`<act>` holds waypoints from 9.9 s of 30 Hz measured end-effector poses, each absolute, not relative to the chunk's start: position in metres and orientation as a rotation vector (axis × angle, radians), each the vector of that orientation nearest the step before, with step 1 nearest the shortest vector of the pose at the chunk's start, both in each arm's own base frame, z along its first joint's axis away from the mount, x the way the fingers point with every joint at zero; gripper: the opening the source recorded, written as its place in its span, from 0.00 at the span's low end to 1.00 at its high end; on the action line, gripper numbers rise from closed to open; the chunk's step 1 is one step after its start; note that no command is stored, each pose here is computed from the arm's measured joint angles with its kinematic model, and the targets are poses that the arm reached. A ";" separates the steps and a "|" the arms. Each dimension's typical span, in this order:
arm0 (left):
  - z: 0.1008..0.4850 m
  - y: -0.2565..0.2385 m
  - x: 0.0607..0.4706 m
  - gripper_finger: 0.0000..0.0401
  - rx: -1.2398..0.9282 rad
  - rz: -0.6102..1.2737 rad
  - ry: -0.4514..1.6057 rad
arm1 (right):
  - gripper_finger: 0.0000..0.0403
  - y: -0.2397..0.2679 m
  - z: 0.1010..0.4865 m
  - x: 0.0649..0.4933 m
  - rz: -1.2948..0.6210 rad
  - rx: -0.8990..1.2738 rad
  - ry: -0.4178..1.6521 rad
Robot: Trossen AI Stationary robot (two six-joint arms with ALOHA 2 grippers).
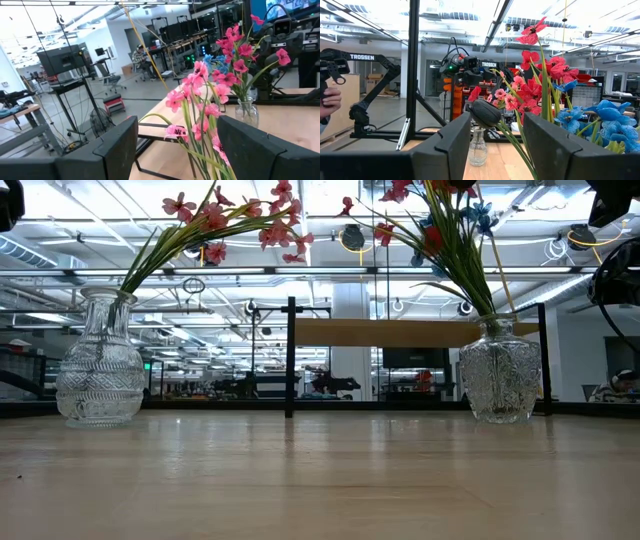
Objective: Pick and place flowers into a vace then onto a shelf
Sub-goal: Put the left transparent flower vase on the shelf
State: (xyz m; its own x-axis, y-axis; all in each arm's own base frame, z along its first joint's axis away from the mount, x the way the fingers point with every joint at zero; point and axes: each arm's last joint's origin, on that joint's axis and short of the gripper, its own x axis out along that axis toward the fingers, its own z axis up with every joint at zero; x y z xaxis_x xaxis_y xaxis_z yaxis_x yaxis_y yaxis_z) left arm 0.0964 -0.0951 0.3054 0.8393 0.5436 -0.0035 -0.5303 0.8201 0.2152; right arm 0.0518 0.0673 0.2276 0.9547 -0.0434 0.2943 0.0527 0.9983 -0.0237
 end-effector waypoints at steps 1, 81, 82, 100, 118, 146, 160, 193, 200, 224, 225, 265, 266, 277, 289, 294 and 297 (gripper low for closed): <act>0.305 -0.095 0.096 0.69 0.211 0.573 0.065 | 0.43 0.067 0.228 0.052 -0.049 -0.031 -0.298; 0.305 -0.083 0.107 0.69 0.169 0.699 0.061 | 0.43 0.067 0.228 0.052 -0.049 -0.031 -0.298; 0.305 -0.083 0.107 0.69 0.169 0.699 0.061 | 0.44 0.067 0.228 0.052 -0.048 -0.031 -0.298; 0.305 -0.081 0.109 0.69 0.169 0.714 0.062 | 0.44 0.067 0.228 0.052 -0.049 -0.031 -0.298; 0.305 -0.079 0.110 0.69 0.171 0.728 0.072 | 0.43 0.067 0.228 0.052 -0.049 -0.031 -0.298; 0.298 -0.068 0.122 0.69 0.312 0.672 0.384 | 0.43 0.067 0.228 0.052 -0.049 -0.031 -0.298; 0.301 -0.078 0.130 0.69 0.069 0.582 0.372 | 0.44 0.067 0.228 0.052 -0.049 -0.031 -0.298; 0.226 -0.121 0.156 0.69 -0.344 0.481 1.048 | 0.43 0.067 0.228 0.052 -0.049 -0.031 -0.298; 0.187 -0.119 0.153 0.67 -0.237 0.609 1.017 | 0.44 0.067 0.228 0.052 -0.049 -0.032 -0.298; 0.160 -0.117 0.145 0.68 -0.248 0.652 0.667 | 0.43 0.067 0.228 0.052 -0.048 -0.034 -0.298; 0.160 -0.117 0.145 0.68 -0.242 0.646 0.667 | 0.43 0.067 0.227 0.052 -0.048 -0.034 -0.297; 0.165 -0.112 0.156 0.81 -0.195 0.684 0.520 | 0.44 0.067 0.227 0.052 -0.048 -0.034 -0.297; 0.165 -0.112 0.156 0.78 -0.190 0.683 0.517 | 0.44 0.067 0.227 0.052 -0.048 -0.034 -0.297; 0.165 -0.112 0.156 0.45 -0.167 0.690 0.488 | 0.43 0.067 0.227 0.052 -0.048 -0.034 -0.297; 0.170 -0.114 0.161 0.46 -0.140 0.703 0.352 | 0.43 0.067 0.227 0.052 -0.048 -0.034 -0.297; 0.175 -0.114 0.165 0.43 -0.090 0.739 0.224 | 0.44 0.067 0.227 0.052 -0.048 -0.034 -0.297; 0.176 -0.110 0.168 0.43 -0.079 0.779 0.186 | 0.44 0.067 0.227 0.052 -0.048 -0.034 -0.297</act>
State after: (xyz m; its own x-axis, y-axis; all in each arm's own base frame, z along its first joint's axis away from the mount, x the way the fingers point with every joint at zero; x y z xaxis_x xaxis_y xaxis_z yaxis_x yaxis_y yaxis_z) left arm 0.1678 -0.1097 0.1763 0.6962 0.6907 -0.1956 -0.7046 0.7096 -0.0022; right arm 0.0518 0.0674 0.2274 0.9550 -0.0423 0.2936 0.0525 0.9983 -0.0268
